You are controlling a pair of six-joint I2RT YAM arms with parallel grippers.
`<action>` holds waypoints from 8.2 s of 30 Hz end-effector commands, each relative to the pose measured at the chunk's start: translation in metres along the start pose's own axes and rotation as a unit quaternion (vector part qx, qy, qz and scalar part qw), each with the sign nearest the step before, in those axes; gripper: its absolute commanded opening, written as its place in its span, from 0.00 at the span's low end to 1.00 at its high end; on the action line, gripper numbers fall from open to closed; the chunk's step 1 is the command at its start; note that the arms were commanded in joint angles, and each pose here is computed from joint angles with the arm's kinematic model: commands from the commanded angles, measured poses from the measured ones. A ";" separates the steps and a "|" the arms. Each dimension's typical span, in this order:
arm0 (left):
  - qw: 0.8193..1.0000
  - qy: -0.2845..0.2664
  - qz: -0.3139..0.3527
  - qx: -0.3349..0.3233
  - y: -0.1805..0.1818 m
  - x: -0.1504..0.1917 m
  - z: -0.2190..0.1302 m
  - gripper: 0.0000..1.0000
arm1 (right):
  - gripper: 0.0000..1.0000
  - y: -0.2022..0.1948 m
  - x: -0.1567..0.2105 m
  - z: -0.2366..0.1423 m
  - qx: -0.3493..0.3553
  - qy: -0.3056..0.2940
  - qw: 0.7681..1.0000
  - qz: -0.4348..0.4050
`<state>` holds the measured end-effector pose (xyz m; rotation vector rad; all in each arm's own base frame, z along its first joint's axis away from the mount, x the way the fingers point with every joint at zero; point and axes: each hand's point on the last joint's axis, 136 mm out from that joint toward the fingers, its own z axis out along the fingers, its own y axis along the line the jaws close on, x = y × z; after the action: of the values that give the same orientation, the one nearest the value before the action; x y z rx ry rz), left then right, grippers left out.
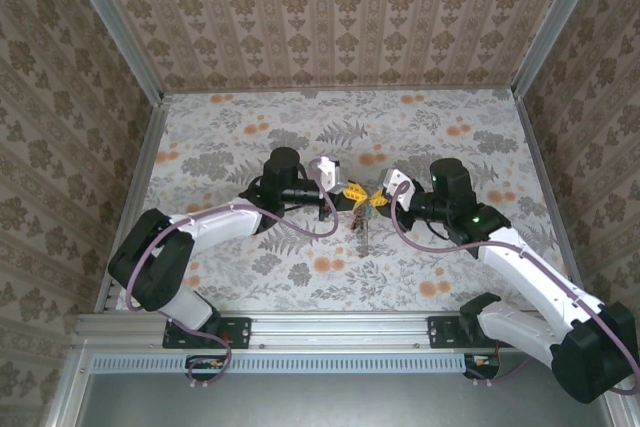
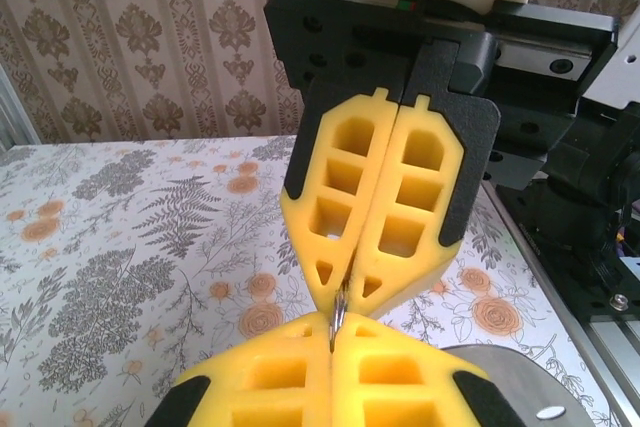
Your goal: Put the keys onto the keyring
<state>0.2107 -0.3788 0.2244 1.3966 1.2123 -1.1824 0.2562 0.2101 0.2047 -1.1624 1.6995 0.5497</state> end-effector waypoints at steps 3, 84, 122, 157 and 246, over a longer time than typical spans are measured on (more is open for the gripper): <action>0.997 -0.058 0.052 0.000 -0.001 -0.039 -0.003 0.00 | 0.09 0.003 0.010 0.012 -0.013 -0.020 0.998 0.063; 0.996 0.079 0.035 0.026 -0.006 0.007 -0.004 0.11 | 0.00 -0.008 -0.022 -0.005 -0.020 0.068 0.997 -0.018; 0.997 0.059 0.050 -0.012 0.004 -0.008 0.010 0.00 | 0.00 0.001 -0.022 -0.004 -0.021 0.092 0.995 -0.009; 0.996 0.064 0.065 0.001 -0.003 -0.006 0.007 0.17 | 0.00 0.006 -0.024 -0.010 -0.049 0.076 0.995 -0.031; 0.999 0.030 0.041 -0.015 0.007 -0.005 0.001 0.00 | 0.28 -0.034 0.009 -0.025 0.108 0.081 0.990 0.041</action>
<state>0.2207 -0.3847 0.2154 1.4296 1.2557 -1.1126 0.2743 0.1850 0.2063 -0.9865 1.8886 0.4353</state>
